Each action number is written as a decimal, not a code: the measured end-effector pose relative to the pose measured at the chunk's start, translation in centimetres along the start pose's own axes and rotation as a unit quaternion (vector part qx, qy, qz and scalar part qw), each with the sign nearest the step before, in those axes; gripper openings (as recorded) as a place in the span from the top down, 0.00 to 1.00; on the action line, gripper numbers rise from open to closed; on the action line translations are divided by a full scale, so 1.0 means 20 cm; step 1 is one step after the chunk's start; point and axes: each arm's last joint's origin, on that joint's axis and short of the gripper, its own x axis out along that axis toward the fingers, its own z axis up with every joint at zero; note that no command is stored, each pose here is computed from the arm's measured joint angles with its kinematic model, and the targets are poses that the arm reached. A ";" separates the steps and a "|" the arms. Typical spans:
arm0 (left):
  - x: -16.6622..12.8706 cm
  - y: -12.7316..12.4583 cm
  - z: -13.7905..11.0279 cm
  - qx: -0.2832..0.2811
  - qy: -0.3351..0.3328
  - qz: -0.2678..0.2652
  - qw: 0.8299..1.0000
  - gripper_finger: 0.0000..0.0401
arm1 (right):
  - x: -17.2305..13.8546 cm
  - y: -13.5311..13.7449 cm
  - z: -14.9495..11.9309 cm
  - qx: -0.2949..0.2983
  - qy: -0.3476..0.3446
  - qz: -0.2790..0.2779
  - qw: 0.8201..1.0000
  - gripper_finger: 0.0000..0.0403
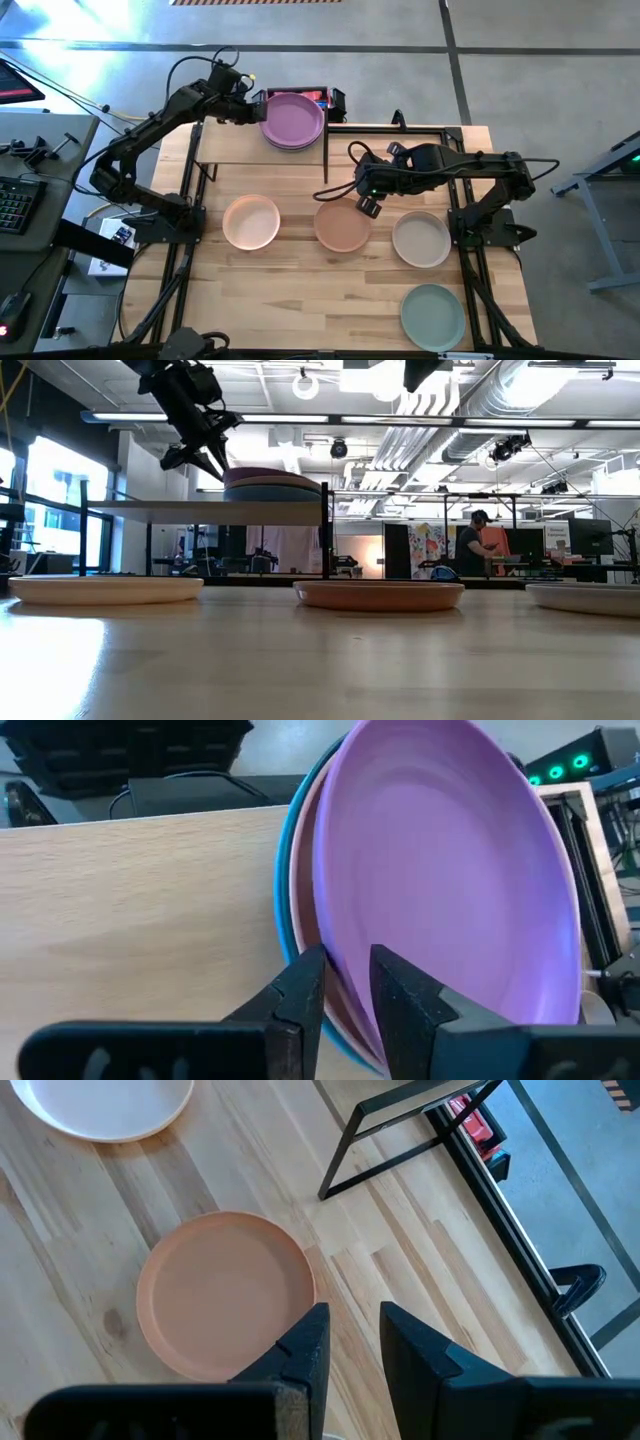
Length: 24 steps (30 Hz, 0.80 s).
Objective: Place and stack plates onto a shelf
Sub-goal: Stack the violet plate on top of the light pink plate on the shelf, then put the light pink plate on the shelf
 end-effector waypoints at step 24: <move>-0.08 -0.04 -0.14 0.105 0.105 -0.050 0.988 0.82 | -0.01 0.00 -0.05 0.043 0.054 0.010 0.998 0.83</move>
